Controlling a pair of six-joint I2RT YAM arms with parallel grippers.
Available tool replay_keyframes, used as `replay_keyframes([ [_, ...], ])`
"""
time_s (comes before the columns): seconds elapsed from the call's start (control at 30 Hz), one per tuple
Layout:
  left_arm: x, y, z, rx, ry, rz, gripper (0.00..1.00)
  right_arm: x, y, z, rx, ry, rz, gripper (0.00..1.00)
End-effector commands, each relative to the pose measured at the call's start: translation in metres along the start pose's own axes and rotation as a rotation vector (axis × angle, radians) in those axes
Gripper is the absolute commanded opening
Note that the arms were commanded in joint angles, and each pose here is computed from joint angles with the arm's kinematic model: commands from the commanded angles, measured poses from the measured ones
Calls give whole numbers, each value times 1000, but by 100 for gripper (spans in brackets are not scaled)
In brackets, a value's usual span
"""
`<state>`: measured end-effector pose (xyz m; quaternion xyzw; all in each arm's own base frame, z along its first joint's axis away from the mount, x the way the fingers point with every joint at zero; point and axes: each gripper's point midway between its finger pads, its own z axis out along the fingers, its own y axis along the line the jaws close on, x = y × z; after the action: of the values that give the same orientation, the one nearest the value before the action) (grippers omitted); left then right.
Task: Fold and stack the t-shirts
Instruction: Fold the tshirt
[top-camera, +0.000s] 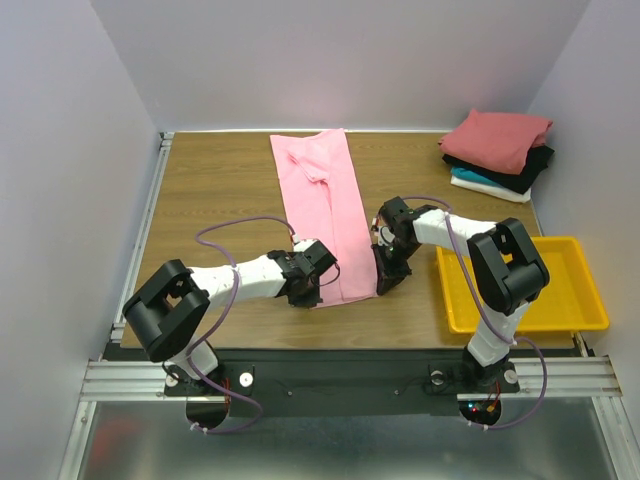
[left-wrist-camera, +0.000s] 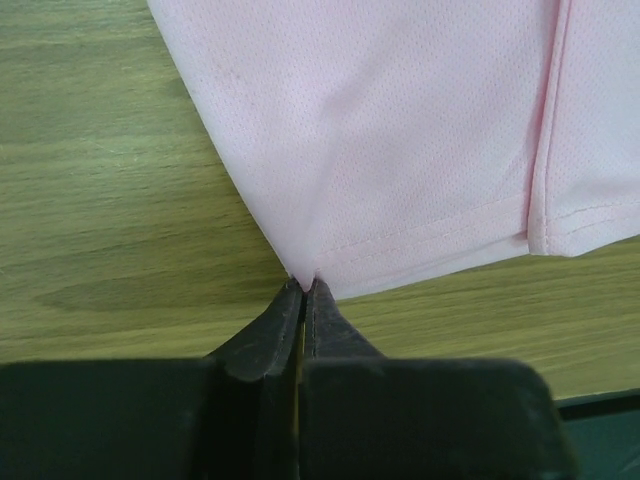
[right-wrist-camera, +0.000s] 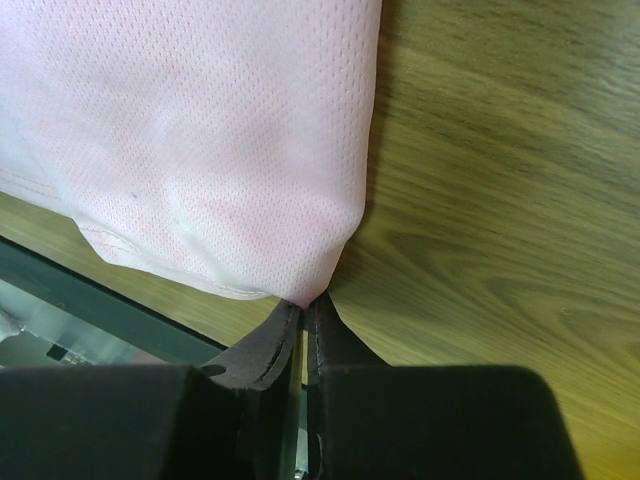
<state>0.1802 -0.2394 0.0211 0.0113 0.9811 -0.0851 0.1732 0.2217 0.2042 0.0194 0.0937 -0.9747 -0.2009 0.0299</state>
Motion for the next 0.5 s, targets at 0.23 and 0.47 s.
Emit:
replay_keyframes([
  [0.23,-6,-10,-16,36,-6,20,0,-24,18,-23,-26,-103,-38,0],
  [0.47,-39,-25,-45,73,-58,-26,0,-30,30,-43,-43,-138,-27,0],
])
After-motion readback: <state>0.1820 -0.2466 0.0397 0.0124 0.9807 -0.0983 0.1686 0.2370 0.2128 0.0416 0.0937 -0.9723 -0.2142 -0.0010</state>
